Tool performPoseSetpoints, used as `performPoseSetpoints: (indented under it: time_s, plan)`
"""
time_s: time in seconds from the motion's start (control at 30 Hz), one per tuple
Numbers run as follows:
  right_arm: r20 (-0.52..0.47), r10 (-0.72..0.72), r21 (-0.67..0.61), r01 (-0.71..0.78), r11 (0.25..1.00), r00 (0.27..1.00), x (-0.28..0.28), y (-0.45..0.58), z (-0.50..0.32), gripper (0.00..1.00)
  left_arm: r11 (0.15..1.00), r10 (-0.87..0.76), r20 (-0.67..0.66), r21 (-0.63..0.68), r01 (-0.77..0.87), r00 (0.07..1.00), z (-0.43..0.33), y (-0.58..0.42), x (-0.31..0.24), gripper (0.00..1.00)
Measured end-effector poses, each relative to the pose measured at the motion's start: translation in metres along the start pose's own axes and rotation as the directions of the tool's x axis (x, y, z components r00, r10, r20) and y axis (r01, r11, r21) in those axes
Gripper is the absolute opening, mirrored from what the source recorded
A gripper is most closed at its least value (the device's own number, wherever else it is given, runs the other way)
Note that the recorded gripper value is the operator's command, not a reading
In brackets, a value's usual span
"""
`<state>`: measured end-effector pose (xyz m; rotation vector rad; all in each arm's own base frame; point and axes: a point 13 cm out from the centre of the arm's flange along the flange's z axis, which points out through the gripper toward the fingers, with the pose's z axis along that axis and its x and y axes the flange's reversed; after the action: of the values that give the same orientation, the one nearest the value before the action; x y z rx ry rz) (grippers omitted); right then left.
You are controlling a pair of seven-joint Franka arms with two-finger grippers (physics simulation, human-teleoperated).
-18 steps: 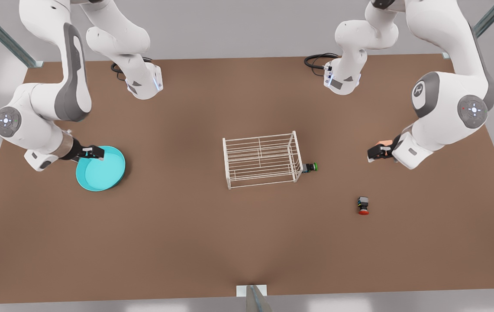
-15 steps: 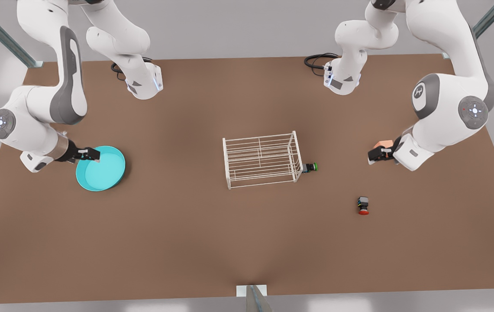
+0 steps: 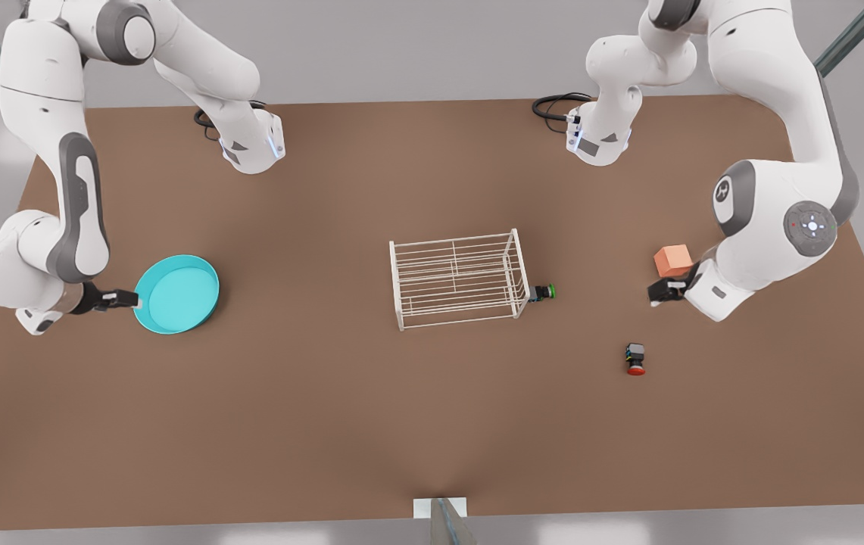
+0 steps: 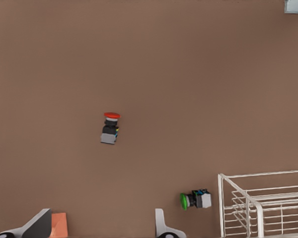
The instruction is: Place the plate on the shelf with right arm and place the red button switch in the plate with left arm
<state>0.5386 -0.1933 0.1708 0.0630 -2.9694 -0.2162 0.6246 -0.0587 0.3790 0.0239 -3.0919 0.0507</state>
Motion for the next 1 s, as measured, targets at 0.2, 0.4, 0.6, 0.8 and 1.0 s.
performPoseSetpoints:
  time_s: [0.2,0.4,0.6,0.8,1.0]
  plan:
    - [0.000,-0.077,-0.060,0.077,0.995,0.997,0.010,-0.036,0.041,1.00,1.000,0.015,-0.065,-0.017,-0.016,0.998,0.005,0.001,0.017,1.00]
    - [-0.017,-0.149,-0.104,0.147,0.984,0.989,0.020,-0.049,0.077,1.00,1.000,0.019,-0.114,-0.010,-0.021,0.993,0.010,0.001,0.029,1.00]
    - [-0.013,-0.199,-0.132,0.195,0.972,0.980,0.024,-0.057,0.101,0.98,1.000,0.018,-0.135,-0.006,-0.019,0.991,0.006,-0.001,0.038,1.00]
    - [0.006,-0.237,-0.136,0.235,0.962,0.972,0.022,-0.061,0.113,0.86,1.000,-0.015,-0.170,-0.004,0.014,0.985,0.012,0.010,0.045,1.00]
    - [0.021,-0.270,-0.130,0.270,0.954,0.963,0.018,-0.062,0.119,0.56,1.000,-0.010,-0.185,-0.003,0.010,0.983,0.008,0.003,0.052,1.00]
